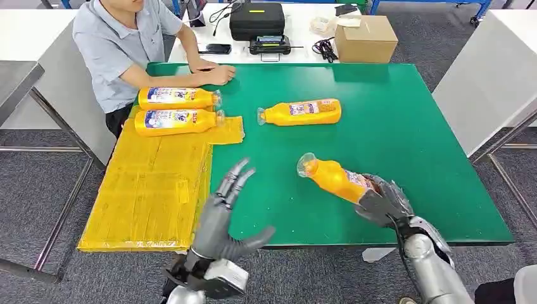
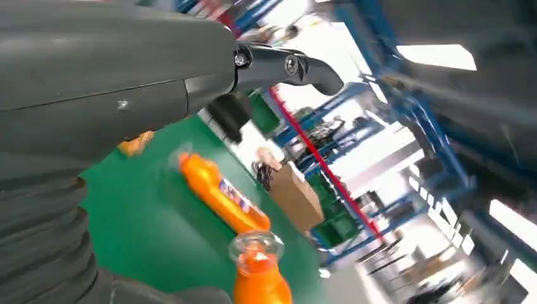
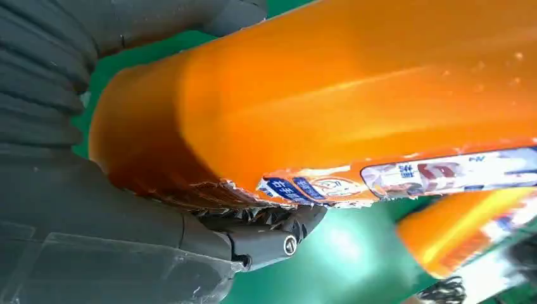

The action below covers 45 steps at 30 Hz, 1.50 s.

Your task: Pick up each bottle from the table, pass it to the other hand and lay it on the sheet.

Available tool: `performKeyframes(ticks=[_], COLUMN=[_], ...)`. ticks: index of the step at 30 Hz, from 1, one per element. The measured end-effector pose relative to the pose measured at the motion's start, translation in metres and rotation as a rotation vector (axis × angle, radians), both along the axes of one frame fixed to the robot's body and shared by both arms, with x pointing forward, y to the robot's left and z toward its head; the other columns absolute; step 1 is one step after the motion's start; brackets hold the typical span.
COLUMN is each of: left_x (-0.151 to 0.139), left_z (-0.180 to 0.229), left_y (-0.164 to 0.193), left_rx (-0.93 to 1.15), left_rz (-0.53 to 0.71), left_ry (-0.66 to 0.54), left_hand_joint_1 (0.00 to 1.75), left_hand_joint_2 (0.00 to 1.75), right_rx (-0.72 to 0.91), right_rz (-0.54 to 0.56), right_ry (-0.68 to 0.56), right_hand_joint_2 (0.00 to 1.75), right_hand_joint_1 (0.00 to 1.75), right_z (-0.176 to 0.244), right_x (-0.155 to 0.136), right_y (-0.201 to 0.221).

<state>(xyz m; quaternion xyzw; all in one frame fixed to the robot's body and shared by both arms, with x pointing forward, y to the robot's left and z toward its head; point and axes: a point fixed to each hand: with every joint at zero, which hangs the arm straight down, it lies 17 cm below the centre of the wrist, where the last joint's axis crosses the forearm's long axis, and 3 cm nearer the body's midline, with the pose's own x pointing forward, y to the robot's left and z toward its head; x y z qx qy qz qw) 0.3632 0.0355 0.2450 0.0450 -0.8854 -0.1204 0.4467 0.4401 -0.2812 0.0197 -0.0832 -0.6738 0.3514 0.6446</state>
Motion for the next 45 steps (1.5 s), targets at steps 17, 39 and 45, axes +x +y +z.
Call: performKeyframes(ticks=[17, 39, 45], left_x=[0.026, 0.05, 0.052], left_z=[-0.123, -0.09, -0.087], left_y=[-0.033, -0.044, -0.041], left_rx=[-0.379, -0.384, -0.446], left_rz=[-0.26, -0.264, -0.271], left_ry=[0.576, 0.523, 0.528], left_hand_joint_1=[0.0, 0.0, 0.0], left_hand_joint_2=[1.75, 1.75, 1.75], right_rx=[0.332, 0.326, 0.324], right_rz=[0.247, 0.36, 0.379], right_ry=[-0.121, -0.081, -0.07], right_hand_joint_2=[1.75, 1.75, 1.75], right_hand_joint_1=[1.75, 1.73, 1.75], right_z=[0.079, 0.077, 0.072], right_x=[-0.034, -0.04, -0.045], right_y=[0.173, 0.234, 0.241])
